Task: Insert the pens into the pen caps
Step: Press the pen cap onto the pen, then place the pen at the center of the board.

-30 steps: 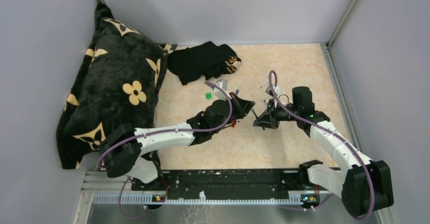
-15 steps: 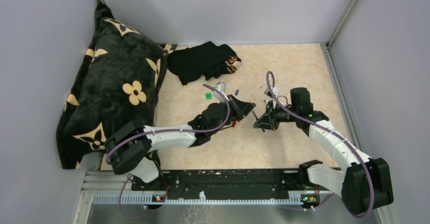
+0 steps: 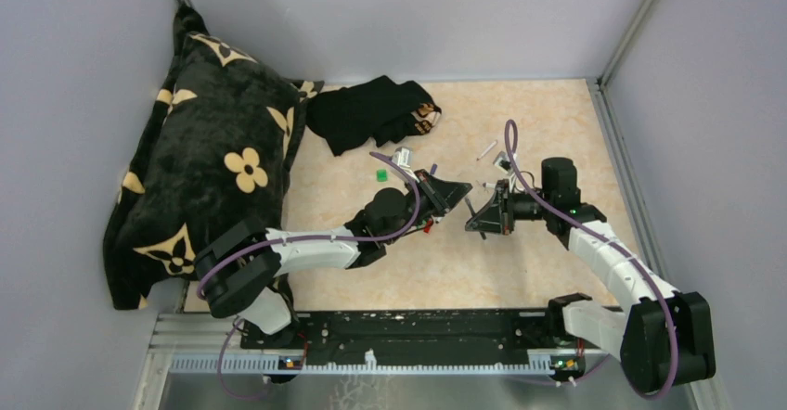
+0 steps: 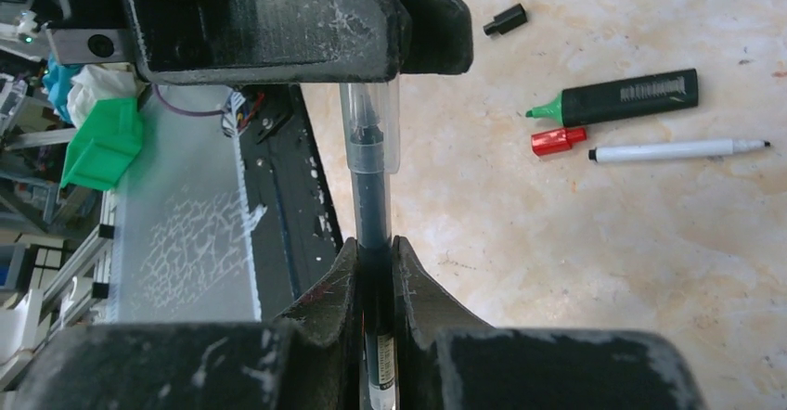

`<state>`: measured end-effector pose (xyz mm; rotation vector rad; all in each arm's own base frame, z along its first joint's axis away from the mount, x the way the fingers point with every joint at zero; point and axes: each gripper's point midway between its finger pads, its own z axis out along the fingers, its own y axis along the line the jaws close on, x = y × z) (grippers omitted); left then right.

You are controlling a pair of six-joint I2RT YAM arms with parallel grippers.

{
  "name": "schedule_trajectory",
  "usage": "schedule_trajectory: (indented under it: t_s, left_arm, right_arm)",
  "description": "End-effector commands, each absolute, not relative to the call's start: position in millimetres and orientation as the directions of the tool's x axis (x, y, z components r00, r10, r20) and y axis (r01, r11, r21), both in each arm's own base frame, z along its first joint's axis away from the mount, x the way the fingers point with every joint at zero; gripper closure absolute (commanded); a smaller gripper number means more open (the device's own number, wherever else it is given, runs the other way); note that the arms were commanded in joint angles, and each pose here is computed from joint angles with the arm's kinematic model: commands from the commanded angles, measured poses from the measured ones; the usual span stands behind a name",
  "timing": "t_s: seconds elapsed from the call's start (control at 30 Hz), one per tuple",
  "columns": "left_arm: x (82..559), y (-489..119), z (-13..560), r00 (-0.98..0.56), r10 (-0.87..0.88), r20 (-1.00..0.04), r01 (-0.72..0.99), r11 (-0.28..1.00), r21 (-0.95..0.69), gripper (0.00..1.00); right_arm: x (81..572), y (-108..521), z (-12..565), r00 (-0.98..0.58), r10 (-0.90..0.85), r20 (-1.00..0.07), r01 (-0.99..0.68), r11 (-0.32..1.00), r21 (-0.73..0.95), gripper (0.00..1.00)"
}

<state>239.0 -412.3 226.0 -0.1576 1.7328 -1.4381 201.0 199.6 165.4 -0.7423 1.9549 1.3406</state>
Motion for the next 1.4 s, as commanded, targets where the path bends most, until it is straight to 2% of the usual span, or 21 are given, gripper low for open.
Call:
schedule_trajectory:
  t_s: [0.0, 0.23, 0.5, 0.67, 0.77, 0.93, 1.07, 1.37]
  left_arm:
    - [110, -444, 156, -0.891, -0.074, -0.448, 0.421, 0.236, -0.876, 1.00]
    - [126, -435, 177, -0.866, -0.162, -0.472, 0.437, 0.211, -0.874, 0.98]
    - [153, -411, 222, -0.755, -0.328, -0.567, 0.527, 0.210, -0.823, 0.64]
    - [164, -392, 237, -0.690, -0.382, -0.615, 0.566, 0.245, -0.787, 0.42]
    - [171, -378, 238, -0.645, -0.405, -0.648, 0.576, 0.299, -0.761, 0.33]
    - [172, -354, 241, -0.558, -0.403, -0.726, 0.631, 0.363, -0.686, 0.26]
    - [171, -340, 238, -0.496, -0.379, -0.782, 0.670, 0.406, -0.622, 0.23]
    - [172, -321, 219, -0.448, -0.358, -0.819, 0.676, 0.465, -0.572, 0.22]
  right_arm:
    - [247, 208, 245, -0.181, -0.007, -0.983, -0.941, 0.293, 0.171, 1.00]
    - [231, 215, 224, -0.136, -0.113, -0.984, -0.970, 0.218, 0.109, 1.00]
    - [222, 215, 213, -0.149, -0.139, -0.979, -0.977, 0.174, 0.124, 1.00]
    - [218, 215, 210, -0.144, -0.151, -0.978, -0.980, 0.158, 0.120, 1.00]
    - [218, 214, 208, -0.136, -0.161, -0.977, -0.982, 0.155, 0.112, 1.00]
    - [215, 210, 201, -0.100, -0.198, -0.975, -0.987, 0.142, 0.072, 1.00]
    - [223, 201, 200, -0.092, -0.209, -0.974, -0.981, 0.186, 0.052, 1.00]
    - [273, 147, 170, -0.209, -0.286, -0.935, -0.862, 0.506, 0.038, 1.00]
